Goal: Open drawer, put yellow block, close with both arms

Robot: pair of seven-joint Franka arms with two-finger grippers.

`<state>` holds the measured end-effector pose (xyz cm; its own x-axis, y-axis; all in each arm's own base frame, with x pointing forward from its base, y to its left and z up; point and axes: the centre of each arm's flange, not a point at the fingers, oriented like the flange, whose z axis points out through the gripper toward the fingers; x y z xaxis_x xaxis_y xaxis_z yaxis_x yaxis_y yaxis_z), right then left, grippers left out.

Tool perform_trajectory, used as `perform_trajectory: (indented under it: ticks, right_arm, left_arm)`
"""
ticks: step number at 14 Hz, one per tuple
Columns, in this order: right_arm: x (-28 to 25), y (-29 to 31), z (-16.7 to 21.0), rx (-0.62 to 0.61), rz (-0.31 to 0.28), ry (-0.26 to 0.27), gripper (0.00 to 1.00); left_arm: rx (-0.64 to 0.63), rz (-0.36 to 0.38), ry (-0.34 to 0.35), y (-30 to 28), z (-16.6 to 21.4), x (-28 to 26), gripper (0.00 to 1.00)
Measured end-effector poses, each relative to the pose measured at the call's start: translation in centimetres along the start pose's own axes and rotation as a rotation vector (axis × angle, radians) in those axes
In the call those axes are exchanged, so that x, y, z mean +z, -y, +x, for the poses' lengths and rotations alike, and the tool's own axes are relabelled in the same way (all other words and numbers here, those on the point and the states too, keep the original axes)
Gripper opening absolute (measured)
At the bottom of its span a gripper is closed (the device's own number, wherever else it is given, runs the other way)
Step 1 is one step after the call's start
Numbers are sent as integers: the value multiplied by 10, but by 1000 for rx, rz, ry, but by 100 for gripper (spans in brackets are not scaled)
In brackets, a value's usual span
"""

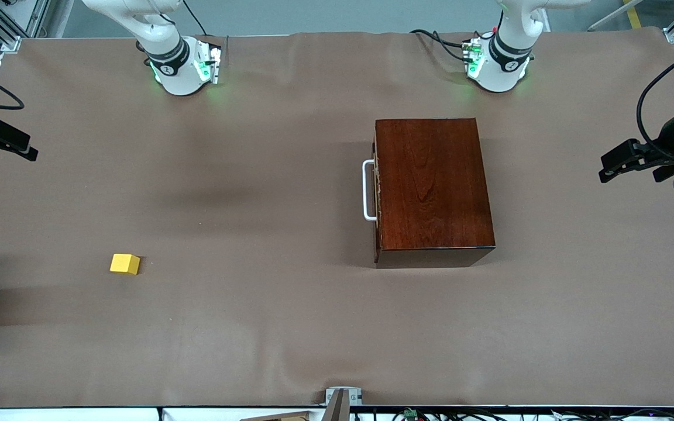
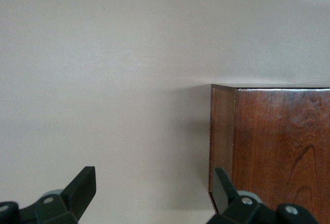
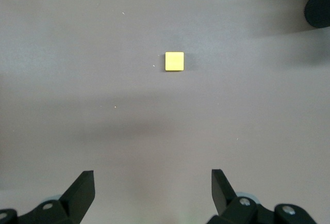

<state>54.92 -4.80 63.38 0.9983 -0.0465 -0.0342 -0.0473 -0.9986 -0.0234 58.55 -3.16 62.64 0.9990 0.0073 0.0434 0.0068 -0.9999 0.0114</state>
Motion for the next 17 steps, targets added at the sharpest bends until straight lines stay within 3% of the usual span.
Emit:
perform_trajectory:
  ticks: [8,12,15,17]
  right_arm:
    - [0,0,0,-1,0,-2,100]
    - [0,1,0,-2,0,-2,100]
    - [-1,2,0,-3,0,-2,100]
    - [-1,3,0,-5,0,-2,100]
  left_arm:
    - [41,-5,8,-24,7,13,100]
    - [62,-30,9,-152,-11,15,100]
    - [84,-40,26,-255,-47,22,100]
    - [33,-42,42,-326,-75,36,100]
